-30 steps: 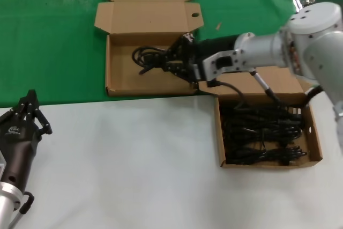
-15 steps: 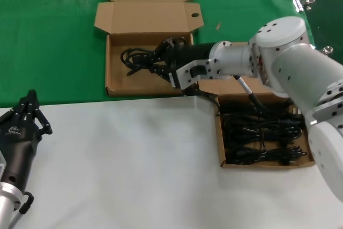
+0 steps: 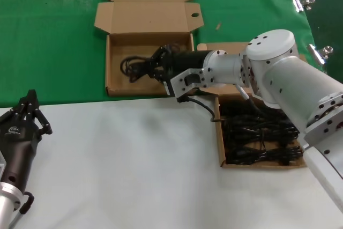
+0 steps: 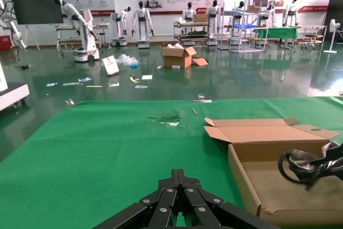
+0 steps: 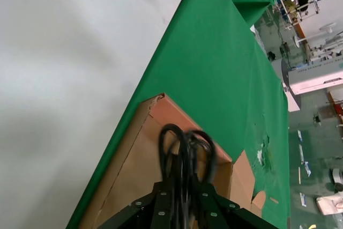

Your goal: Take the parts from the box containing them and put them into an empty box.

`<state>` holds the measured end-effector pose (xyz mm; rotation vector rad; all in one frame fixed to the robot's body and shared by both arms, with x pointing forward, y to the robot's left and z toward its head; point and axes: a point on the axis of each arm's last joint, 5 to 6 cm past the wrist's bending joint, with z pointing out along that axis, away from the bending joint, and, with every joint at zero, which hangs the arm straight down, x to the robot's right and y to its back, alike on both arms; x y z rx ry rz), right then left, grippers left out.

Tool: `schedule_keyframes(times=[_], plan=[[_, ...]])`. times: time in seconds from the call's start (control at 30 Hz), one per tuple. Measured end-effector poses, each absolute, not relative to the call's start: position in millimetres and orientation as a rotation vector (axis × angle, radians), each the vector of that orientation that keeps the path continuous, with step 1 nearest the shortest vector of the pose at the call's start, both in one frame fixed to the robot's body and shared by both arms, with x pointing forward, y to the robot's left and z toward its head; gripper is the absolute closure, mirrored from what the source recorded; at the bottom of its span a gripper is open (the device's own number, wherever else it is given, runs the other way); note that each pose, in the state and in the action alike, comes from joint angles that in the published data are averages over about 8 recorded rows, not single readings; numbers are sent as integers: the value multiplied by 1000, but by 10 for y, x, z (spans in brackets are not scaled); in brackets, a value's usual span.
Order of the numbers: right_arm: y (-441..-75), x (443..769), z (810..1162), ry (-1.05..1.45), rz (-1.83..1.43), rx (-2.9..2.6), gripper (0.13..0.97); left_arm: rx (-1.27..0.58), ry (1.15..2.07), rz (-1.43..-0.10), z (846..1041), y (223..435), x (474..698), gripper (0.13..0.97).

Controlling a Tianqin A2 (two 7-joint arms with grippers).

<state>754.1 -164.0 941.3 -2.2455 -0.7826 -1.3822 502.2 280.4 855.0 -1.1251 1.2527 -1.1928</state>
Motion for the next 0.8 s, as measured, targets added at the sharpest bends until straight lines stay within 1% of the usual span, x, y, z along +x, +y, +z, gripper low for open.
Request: schedule_keyframes(times=[0.17,0.43,0.57,0.8], plan=[[-1618,7526,9365,-781,-1383,-2246,898,-1125,1253,-1193,8550,2804,5022,957],[-1597,7514,9336,-776,-1384,-2240,805,-1125,1253,-1193,8550,2804,5022,957],[-1596,7516,9341,-774,-1389,-2236,805,-1125,1253,-1193,8550,2804,5022,957],[-1633,7529,9376,-749,-1397,-2219,666,-1125,1253,-1193,8550,2804,5022,957]])
